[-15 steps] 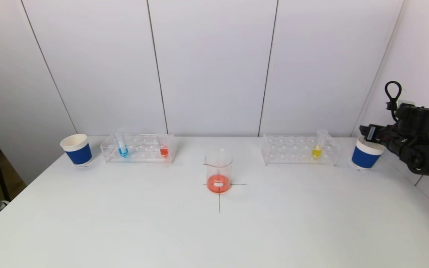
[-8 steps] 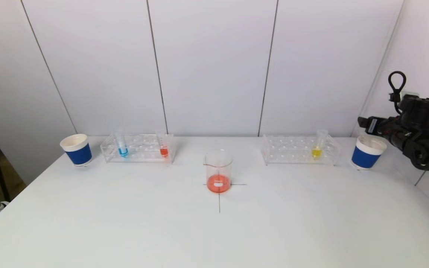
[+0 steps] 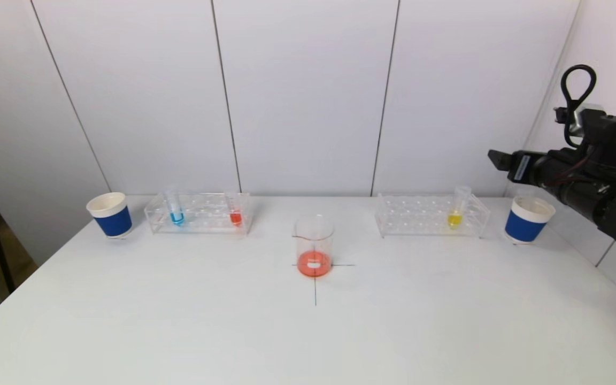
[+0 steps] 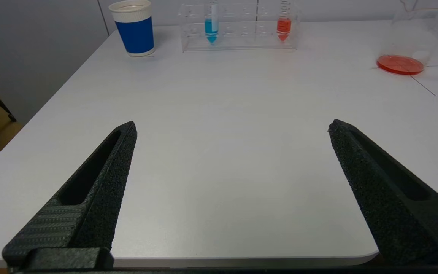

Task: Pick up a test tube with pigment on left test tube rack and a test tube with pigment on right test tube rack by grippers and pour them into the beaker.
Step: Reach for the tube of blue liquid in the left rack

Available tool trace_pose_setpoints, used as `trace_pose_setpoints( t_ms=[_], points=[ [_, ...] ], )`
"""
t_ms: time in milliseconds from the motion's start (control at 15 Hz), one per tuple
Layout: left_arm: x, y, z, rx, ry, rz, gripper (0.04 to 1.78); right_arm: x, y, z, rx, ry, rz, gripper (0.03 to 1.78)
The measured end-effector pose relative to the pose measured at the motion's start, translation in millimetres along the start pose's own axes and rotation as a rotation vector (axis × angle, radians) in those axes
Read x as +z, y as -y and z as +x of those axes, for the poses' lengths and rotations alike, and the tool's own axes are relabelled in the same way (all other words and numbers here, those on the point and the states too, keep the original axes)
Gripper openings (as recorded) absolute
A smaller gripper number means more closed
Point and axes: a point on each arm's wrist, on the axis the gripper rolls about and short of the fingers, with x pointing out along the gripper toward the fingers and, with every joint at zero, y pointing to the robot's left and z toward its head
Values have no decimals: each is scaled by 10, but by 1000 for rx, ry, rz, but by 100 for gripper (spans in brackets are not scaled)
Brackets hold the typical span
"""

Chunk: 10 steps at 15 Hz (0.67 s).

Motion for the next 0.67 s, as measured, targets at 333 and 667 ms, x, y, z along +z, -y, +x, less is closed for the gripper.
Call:
trace_pose_setpoints(
  t_ms=[333, 667],
  points=[
    [0, 0, 0, 0, 0, 1, 176, 106, -55, -864, 111, 63, 7, 177],
    [0, 0, 0, 1, 0, 0, 176, 143, 86, -1617, 120, 167, 24, 177]
  ],
)
